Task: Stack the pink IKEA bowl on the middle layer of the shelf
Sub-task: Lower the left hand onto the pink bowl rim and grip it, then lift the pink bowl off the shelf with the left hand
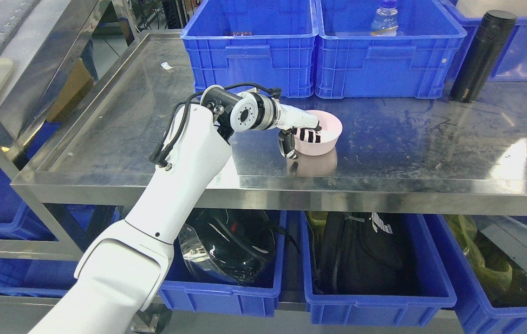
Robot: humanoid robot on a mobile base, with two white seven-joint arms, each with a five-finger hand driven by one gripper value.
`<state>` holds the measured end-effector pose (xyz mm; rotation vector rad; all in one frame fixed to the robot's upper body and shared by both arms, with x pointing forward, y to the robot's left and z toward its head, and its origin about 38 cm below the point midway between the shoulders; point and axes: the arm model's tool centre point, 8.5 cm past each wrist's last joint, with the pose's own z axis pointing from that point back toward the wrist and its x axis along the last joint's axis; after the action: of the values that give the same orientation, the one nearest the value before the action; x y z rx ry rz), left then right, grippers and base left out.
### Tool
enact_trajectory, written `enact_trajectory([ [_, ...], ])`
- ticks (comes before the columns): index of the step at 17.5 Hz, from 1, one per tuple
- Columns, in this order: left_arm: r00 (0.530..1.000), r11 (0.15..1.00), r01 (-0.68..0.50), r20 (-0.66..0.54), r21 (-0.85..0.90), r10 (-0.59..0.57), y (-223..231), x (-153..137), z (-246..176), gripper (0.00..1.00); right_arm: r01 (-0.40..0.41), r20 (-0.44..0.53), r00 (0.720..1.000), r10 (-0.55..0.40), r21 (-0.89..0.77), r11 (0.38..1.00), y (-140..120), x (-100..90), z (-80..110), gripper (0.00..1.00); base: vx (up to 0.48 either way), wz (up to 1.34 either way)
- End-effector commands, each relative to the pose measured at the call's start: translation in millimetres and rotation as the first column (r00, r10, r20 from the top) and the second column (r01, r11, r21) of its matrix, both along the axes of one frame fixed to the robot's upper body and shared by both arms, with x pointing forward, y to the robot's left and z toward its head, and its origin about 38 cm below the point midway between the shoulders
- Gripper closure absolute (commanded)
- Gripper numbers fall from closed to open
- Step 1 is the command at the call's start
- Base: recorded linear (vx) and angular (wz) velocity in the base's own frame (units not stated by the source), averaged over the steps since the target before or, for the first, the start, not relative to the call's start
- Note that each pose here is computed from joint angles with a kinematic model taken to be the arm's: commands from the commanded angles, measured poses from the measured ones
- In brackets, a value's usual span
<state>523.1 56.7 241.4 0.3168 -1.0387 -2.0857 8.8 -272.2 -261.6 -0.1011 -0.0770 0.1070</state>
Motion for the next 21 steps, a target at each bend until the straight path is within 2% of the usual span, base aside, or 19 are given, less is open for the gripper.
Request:
enact_trajectory([
  [1,0.999,0.999,0.048,-0.012,-0.004,-0.048,24,6,-6,0.91,-0.001,0.015,1.0,0.002,-0.017,1.0,-11,4.1,0.9,0.0,0.0,0.0],
  [5,0.99,0.99,0.136,0.029,-0.025,-0.135,30,2,-4,0.94,-0.001,0.013,1.0,0.001,-0.017,1.0,-11,3.2,0.9,0.0,0.0,0.0],
  [6,0.987,0.987,0.153,0.052,-0.058,-0.15,38,3,0,0.98,-0.001,0.013,1.0,0.001,-0.017,1.0,-11,3.2,0.9,0.0,0.0,0.0],
  [11,0.972,0.964,0.169,0.196,-0.206,-0.129,84,8,42,1.0,-0.001,0.013,1.0,0.001,-0.017,1.0,-11,3.2,0.9,0.0,0.0,0.0],
  [16,0.886,0.903,0.31,0.435,-0.296,-0.161,90,-23,107,1.0,-0.001,0.015,1.0,0.002,-0.017,1.0,-11,4.1,0.9,0.0,0.0,0.0],
  [19,0.835,0.884,0.366,0.521,-0.291,-0.175,91,-41,123,1.0,-0.001,0.013,1.0,0.001,-0.017,1.0,-11,3.2,0.9,0.0,0.0,0.0],
  [21,0.819,0.862,0.408,0.538,-0.301,-0.2,92,-48,114,1.0,-0.001,0.015,1.0,0.002,-0.017,1.0,-11,4.1,0.9,0.0,0.0,0.0],
])
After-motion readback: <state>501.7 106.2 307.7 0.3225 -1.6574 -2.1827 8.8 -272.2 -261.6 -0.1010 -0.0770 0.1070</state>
